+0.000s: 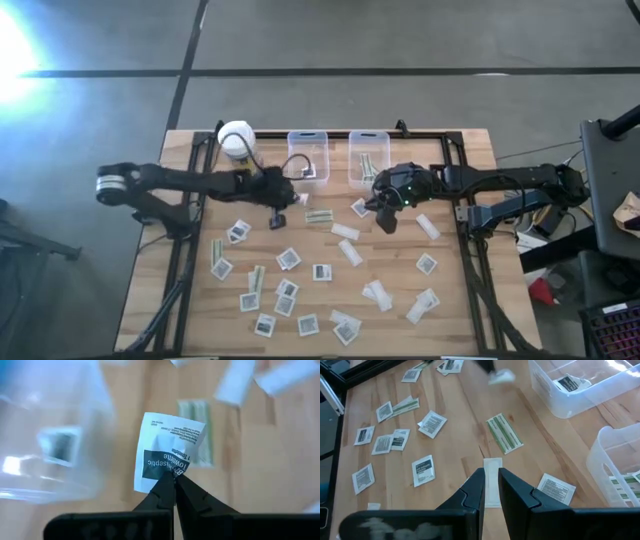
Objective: Pick & Place First Aid Supplies
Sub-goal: Put the towelette pack into the left transparent bin
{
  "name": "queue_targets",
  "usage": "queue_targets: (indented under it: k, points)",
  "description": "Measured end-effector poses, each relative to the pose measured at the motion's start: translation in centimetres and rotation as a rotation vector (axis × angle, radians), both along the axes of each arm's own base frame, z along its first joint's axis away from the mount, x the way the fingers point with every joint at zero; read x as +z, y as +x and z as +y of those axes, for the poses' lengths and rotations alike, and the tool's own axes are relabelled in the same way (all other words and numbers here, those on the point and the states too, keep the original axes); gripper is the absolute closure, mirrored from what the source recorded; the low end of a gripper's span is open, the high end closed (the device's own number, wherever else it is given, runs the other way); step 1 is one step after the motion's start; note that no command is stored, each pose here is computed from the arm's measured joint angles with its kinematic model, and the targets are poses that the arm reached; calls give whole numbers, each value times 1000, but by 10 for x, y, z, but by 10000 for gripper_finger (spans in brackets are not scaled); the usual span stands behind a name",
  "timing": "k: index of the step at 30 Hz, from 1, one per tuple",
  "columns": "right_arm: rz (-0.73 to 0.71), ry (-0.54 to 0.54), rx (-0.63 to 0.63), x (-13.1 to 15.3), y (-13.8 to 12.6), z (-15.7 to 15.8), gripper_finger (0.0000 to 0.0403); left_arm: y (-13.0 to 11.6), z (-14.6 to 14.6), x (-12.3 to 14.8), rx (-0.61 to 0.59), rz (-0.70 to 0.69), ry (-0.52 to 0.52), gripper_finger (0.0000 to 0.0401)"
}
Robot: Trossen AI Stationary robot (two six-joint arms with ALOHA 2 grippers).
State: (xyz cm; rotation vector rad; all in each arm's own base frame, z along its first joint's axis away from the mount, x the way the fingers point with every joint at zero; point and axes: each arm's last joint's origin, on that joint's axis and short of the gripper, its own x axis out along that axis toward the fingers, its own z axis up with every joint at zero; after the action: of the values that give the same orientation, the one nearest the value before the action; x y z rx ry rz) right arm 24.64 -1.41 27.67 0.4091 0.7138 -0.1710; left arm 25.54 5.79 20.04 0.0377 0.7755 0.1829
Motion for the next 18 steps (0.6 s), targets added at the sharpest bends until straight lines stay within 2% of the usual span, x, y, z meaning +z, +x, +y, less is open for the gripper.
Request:
queue_targets:
  k: [5,7,11,18]
  points:
    - [-1,0,20,0,0,5,351,2,10,31,161,-163,197,399]
    - [-2,-1,29,0,0,7,351,6,15,40,209,-211,237,399]
    - [-2,-4,43,0,1,11,351,12,27,51,253,-262,253,399]
    - [-3,-5,57,0,1,16,351,20,53,40,392,-209,242,399]
